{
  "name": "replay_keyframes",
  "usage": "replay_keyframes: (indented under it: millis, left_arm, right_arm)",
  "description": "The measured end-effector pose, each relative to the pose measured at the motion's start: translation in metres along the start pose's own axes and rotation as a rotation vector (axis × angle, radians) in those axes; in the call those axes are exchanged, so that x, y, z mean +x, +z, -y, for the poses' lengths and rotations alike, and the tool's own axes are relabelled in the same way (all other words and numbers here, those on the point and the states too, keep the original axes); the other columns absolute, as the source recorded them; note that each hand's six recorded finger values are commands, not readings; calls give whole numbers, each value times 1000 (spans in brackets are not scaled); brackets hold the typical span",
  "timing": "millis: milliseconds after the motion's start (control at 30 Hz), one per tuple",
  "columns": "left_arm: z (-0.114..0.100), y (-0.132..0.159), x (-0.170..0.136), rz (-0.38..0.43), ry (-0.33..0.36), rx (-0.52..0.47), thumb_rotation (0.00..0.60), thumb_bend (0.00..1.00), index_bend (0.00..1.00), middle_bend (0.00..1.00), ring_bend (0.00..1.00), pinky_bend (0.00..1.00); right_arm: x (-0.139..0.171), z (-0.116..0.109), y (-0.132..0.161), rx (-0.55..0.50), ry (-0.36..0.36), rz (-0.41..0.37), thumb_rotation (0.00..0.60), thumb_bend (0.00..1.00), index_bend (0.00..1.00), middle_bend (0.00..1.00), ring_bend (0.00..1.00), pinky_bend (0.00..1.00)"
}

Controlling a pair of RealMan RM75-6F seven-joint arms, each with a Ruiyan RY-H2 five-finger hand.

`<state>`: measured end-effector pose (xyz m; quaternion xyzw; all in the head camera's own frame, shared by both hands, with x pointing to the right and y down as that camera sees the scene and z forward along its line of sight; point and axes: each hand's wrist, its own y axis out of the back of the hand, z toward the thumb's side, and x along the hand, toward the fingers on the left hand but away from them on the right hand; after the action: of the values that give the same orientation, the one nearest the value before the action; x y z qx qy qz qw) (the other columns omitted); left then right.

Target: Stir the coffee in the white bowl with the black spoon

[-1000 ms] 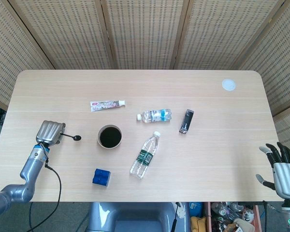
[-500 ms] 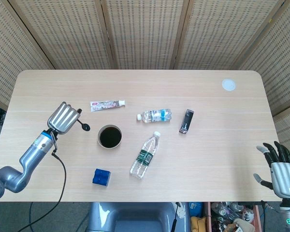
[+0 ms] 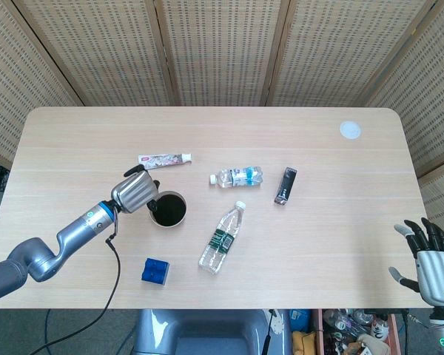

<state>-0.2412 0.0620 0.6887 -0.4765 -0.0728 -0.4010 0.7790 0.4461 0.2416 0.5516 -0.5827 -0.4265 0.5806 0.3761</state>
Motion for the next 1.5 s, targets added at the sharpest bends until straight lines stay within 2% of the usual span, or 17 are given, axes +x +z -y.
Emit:
replay_keyframes:
  millis: [200,867,1200,1500]
  left_arm:
    - [-2,18,7,50,3,44,600,462,659,793,722,732]
    - [-13,58,40,117,4,117,600,463,662,794,723,732]
    - [-19,58,65,63,-6,113,600,463,662,793,722,732]
    - [-13,49,78,16,-35,104,600,462,662,793,722,732]
  right_arm:
    - [2,1,-3,-1,1,7,600,256,251,244,72,142]
    - [9,2,-17,-8,-2,45,600,256,251,244,72,142]
    - [11,3,-24,-8,2,62,600,256,251,244,72,142]
    - [11,2,-25,-5,4,68,600,256,251,244,72,142]
